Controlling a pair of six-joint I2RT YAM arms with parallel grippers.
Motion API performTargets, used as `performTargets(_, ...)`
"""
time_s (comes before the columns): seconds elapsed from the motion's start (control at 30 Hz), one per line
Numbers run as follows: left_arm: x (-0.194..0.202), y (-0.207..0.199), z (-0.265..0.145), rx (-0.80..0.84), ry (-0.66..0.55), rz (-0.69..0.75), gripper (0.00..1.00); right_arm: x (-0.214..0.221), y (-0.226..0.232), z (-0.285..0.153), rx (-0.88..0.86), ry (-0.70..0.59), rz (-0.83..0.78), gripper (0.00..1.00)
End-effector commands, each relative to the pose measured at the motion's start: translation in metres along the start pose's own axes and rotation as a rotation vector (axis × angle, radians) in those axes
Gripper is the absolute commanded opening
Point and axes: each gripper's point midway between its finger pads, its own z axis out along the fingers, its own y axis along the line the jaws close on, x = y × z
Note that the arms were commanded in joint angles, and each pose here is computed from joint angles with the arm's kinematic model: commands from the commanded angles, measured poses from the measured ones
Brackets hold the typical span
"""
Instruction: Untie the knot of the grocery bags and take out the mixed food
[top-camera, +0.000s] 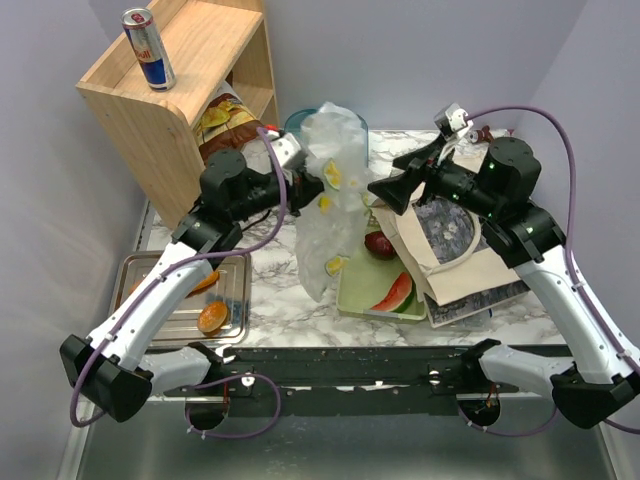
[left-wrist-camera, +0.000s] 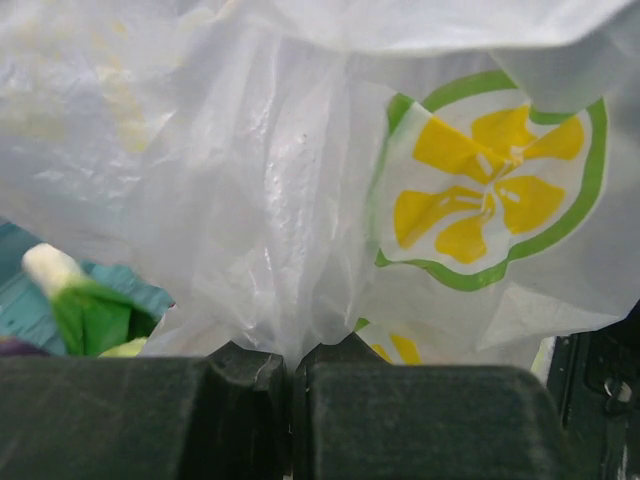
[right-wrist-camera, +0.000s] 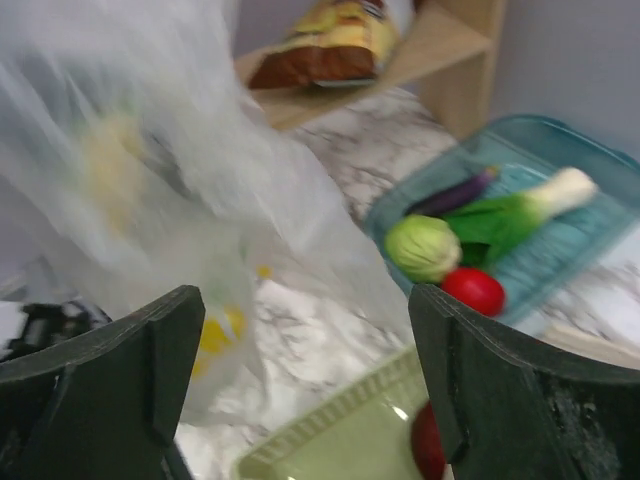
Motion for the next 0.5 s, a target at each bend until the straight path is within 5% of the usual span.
performTargets(0.0,-0.004,0.024,-0.029,-0.112,0.011,-0.078,0.0,0.046,-0.066,-0.027,0.333,0.184,-0.158,0.93)
performTargets(0.2,0.006,0.053,-0.047,-0.249,0.052,-0.09,0.0,0.125,-0.123,-0.048,0.544,0.505,-0.229,1.0)
performTargets(0.47,0.012,0.06,-0.051,-0.289,0.055,-0.105,0.0,0.207,-0.113,-0.069,0.498,0.781,-0.363,1.0)
